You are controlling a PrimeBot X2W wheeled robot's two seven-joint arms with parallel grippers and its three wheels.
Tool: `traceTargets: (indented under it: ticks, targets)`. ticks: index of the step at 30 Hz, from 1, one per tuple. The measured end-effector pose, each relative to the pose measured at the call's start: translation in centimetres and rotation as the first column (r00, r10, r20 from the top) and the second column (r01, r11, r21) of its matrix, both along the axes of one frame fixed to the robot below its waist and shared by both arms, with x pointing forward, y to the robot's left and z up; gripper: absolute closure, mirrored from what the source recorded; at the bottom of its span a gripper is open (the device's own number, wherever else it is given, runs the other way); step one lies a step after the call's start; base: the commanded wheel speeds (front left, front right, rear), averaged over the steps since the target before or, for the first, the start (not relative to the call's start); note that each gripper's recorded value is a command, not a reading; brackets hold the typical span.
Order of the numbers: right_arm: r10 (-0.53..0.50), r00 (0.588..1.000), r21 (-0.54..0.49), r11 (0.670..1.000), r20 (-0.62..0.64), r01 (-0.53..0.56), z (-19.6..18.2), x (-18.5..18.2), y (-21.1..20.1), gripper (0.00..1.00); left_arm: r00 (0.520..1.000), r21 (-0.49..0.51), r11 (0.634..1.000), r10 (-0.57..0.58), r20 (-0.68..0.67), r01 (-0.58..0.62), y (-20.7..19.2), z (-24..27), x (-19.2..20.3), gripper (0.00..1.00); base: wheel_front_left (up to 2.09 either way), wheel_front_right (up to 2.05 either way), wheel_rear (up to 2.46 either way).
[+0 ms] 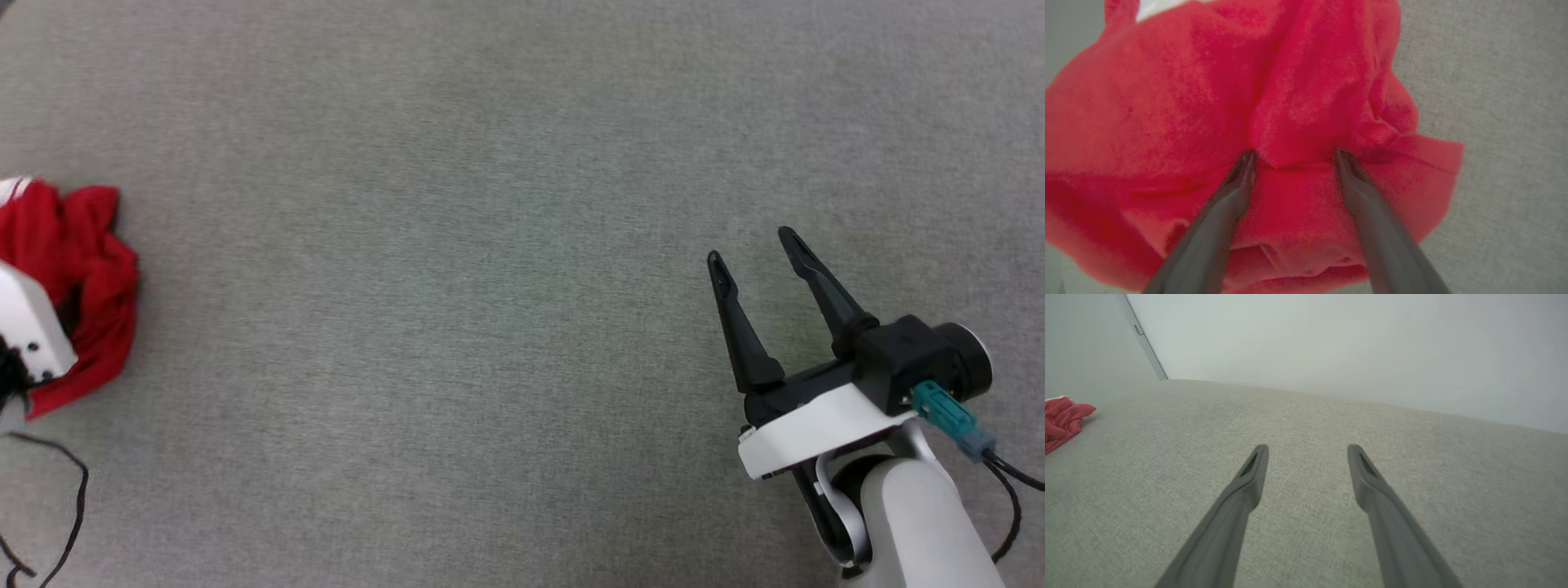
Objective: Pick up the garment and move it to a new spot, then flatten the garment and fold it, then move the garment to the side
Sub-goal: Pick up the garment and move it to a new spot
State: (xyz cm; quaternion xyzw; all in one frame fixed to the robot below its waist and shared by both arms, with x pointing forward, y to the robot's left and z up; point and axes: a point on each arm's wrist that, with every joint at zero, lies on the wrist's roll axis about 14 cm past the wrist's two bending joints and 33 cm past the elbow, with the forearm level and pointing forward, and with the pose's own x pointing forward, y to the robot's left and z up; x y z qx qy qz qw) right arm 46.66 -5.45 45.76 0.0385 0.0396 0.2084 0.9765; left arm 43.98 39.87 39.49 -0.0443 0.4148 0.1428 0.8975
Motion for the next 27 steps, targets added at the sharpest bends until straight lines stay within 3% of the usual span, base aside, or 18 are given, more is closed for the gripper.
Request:
traceTargets:
  ticks: [5, 6, 8, 14, 19, 22, 27]
  targets:
    - [-0.011, 1.000, 0.001, 1.000, -0.011, 0.011, -0.7, 0.2, -0.4, 0.00, 0.988, -0.069, 0.996, 0.047, -0.146, -0.057, 0.2, -2.6, -1.9, 0.00, 0.00, 0.00, 0.00]
    - [-0.010, 1.000, 0.002, 1.000, -0.007, 0.010, -0.6, 0.3, -0.4, 0.00, 0.987, -0.074, 0.995, 0.054, -0.153, -0.066, 0.3, -2.7, -2.1, 0.21, 0.00, 0.00, 0.00]
    - [-0.009, 1.000, 0.002, 1.000, 0.000, 0.009, -0.3, 0.4, -0.4, 0.00, 0.986, -0.078, 0.993, 0.072, -0.153, -0.084, 0.4, -2.8, -2.2, 1.00, 0.00, 0.00, 0.00]
    - [-0.013, 1.000, -0.007, 1.000, 0.018, 0.013, 0.5, 0.2, -0.5, 0.00, 0.994, 0.000, 0.995, 0.098, -0.058, -0.098, 1.2, -1.6, -1.9, 1.00, 0.00, 0.00, 0.00]
    - [-0.010, 0.999, -0.012, 1.000, 0.038, 0.010, 1.6, -0.4, -0.4, 0.00, 0.985, 0.130, 0.986, 0.084, 0.153, -0.105, 2.8, 3.1, -0.2, 1.00, 0.00, 0.00, 0.00]
    - [-0.007, 0.998, -0.008, 1.000, 0.057, 0.008, 2.6, -0.8, -0.2, 0.00, 0.946, 0.200, 0.974, 0.041, 0.321, -0.110, 3.0, 7.4, 1.5, 1.00, 0.00, 0.00, 0.00]
    - [0.001, 0.997, 0.002, 1.000, 0.081, -0.001, 4.1, -1.9, 0.1, 0.00, 0.833, 0.292, 0.948, -0.056, 0.551, -0.129, 2.4, 14.6, 3.0, 1.00, 0.00, 0.00, 0.00]
